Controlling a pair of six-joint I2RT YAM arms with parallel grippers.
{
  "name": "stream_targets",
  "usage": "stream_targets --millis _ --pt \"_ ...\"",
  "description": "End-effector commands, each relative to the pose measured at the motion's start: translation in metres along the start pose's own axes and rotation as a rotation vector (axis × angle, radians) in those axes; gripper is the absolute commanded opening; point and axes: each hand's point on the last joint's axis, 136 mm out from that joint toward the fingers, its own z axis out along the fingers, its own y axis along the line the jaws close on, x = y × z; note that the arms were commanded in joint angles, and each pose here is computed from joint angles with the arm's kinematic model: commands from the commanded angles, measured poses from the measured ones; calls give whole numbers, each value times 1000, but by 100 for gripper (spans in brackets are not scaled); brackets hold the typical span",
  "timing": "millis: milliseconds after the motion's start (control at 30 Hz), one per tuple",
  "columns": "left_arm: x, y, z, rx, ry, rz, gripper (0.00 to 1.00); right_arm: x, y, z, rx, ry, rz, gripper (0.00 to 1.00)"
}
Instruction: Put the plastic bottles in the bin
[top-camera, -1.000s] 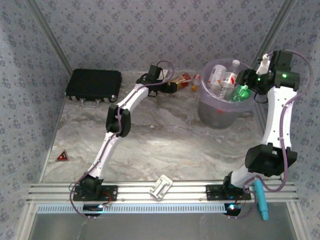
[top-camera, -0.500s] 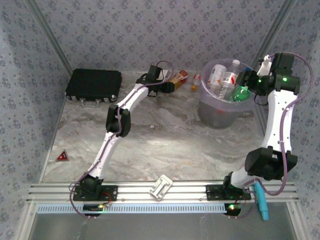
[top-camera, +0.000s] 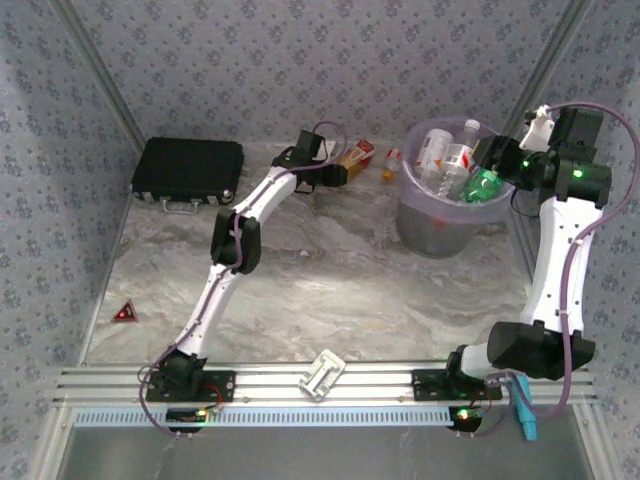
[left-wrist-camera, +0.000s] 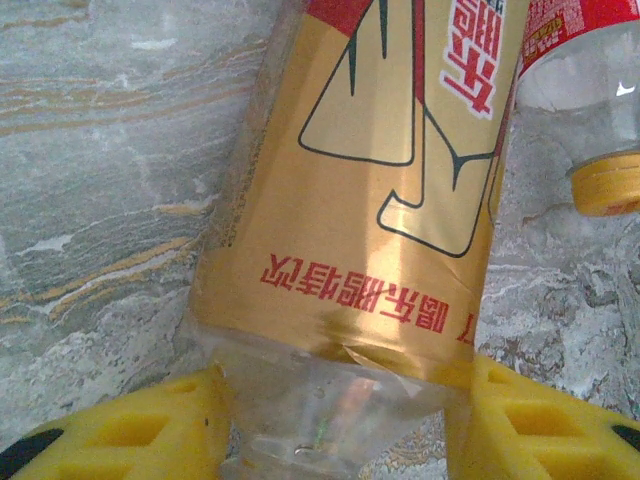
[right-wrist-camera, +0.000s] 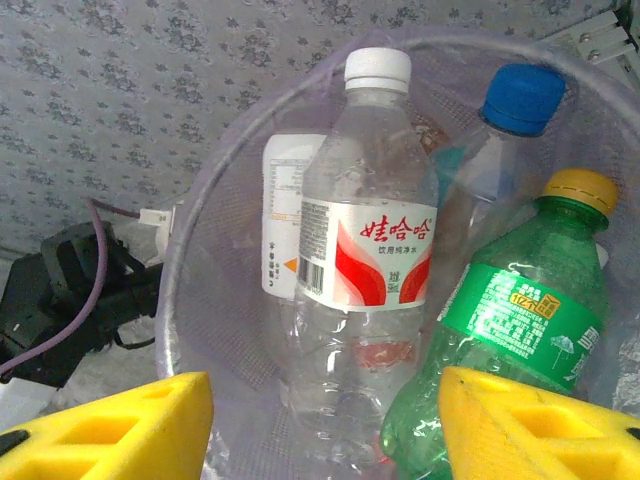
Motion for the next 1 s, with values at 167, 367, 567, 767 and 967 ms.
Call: stream_targets --millis 167,367,567,767,967 --pt "23 -29 -52 -13 73 -6 42 0 17 -19 -42 -28 -7 63" --pt "53 -34 -85 -46 77 35 46 2 20 -18 -57 -28 -7 63" --pt "54 -29 -84 -103 135 126 94 6 19 -15 -48 -18 -11 63" --pt "37 -12 -59 -193 131 103 100 6 18 -18 -37 -18 -13 64" --pt "40 4 -34 -290 159 52 100 7 16 -17 -32 -14 -16 64"
